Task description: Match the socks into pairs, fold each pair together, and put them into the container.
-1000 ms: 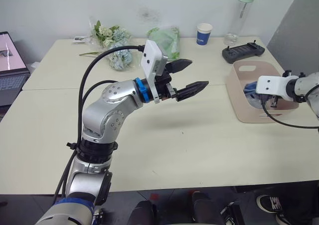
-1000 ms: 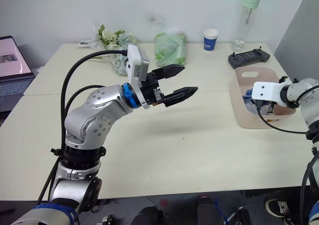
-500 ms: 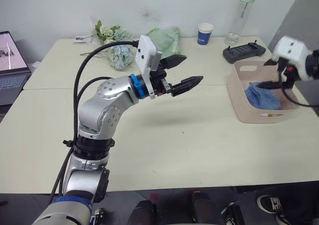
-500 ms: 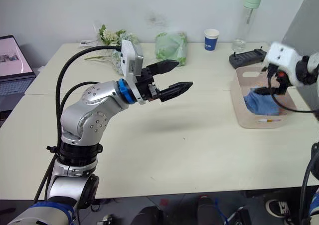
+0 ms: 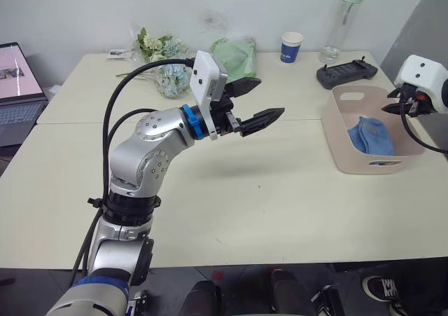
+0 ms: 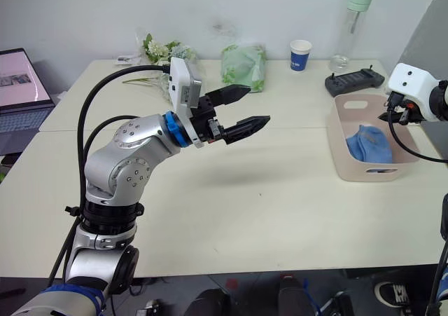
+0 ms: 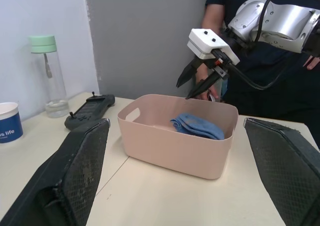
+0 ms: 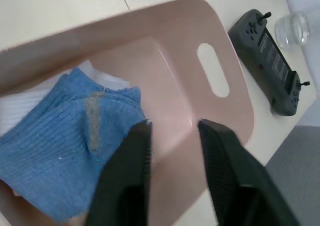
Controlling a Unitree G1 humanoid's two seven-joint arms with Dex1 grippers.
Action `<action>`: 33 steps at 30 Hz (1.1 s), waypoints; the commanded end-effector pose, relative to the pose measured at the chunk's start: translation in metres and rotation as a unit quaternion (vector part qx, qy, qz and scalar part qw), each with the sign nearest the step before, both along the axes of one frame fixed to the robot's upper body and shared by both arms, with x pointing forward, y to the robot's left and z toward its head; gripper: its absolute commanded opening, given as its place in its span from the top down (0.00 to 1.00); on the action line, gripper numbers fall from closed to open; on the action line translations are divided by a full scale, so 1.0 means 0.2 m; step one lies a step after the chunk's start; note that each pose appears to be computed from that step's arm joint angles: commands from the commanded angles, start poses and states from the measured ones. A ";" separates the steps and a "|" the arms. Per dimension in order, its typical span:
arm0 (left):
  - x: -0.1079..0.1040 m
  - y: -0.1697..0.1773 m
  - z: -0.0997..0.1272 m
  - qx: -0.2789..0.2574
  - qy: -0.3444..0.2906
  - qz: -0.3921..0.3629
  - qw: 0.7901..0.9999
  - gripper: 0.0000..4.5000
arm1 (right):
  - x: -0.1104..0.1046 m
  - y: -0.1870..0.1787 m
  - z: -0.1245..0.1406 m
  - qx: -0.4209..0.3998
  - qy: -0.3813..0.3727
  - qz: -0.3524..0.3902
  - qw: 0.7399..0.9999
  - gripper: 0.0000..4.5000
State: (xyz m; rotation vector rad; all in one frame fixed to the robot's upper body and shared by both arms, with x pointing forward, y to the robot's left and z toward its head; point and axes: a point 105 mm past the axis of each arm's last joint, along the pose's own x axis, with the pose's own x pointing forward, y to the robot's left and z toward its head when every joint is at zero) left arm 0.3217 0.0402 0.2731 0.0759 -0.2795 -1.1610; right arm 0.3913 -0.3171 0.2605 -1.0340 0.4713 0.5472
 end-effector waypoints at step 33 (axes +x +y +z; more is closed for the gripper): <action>0.01 0.14 0.01 0.042 -0.012 0.030 0.999 0.00 | 0.17 0.20 0.26 0.113 -0.157 0.010 0.981 0.99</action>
